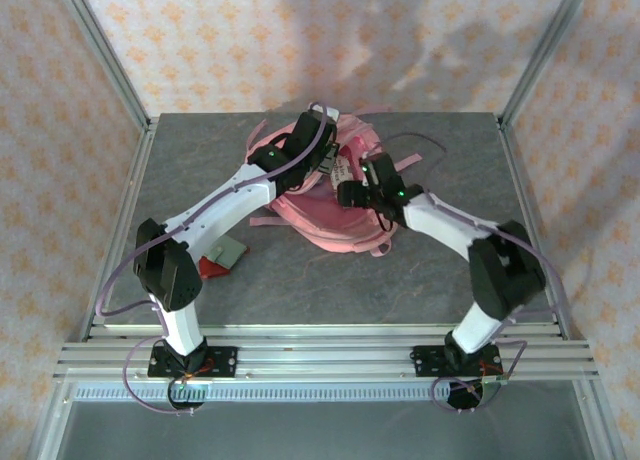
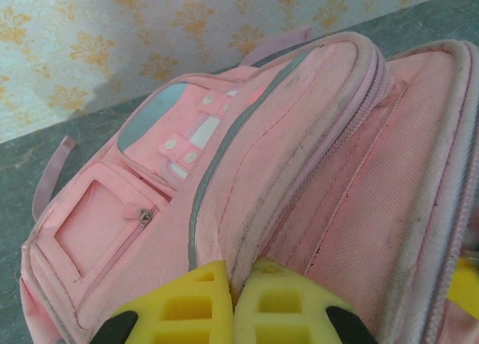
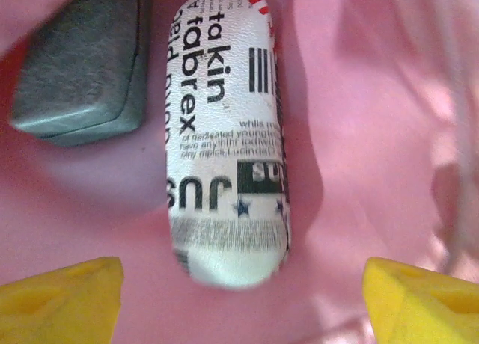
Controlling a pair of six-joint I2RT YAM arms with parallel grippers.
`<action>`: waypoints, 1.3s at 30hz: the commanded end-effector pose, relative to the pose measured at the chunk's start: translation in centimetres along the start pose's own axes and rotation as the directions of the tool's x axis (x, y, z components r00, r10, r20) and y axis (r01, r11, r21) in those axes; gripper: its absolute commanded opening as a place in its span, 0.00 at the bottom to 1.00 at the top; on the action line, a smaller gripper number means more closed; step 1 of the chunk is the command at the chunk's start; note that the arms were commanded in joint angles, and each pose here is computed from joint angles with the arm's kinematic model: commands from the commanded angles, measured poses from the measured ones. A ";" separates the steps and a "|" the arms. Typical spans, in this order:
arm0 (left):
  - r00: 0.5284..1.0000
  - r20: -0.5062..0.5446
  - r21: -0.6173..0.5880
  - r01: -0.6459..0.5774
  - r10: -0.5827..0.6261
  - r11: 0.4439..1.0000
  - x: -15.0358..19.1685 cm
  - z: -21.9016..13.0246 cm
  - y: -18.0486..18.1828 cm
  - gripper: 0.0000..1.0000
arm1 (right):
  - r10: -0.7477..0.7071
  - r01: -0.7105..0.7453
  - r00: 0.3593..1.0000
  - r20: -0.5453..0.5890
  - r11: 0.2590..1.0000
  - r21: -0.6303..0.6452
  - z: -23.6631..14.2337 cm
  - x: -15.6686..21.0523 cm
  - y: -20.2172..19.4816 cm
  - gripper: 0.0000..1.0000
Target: Pack the student bag
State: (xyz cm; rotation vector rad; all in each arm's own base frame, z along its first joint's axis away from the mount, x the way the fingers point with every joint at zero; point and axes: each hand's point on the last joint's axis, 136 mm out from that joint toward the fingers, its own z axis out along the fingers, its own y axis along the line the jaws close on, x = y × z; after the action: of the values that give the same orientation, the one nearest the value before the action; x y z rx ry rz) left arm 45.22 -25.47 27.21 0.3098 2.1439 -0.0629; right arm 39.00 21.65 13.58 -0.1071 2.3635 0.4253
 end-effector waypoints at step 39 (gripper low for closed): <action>0.994 0.073 0.079 0.072 -0.078 0.994 -0.8 -1.9 -2.8 0.00 | 0.432 -0.366 0.888 0.158 0.873 -0.323 10.0 -7.2 3.3 0.23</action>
State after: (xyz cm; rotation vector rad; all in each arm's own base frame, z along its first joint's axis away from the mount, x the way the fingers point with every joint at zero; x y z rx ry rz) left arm 43.79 -27.74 25.13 0.3306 2.1638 -0.1207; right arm 48.91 27.08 11.72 0.3215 2.1224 0.8890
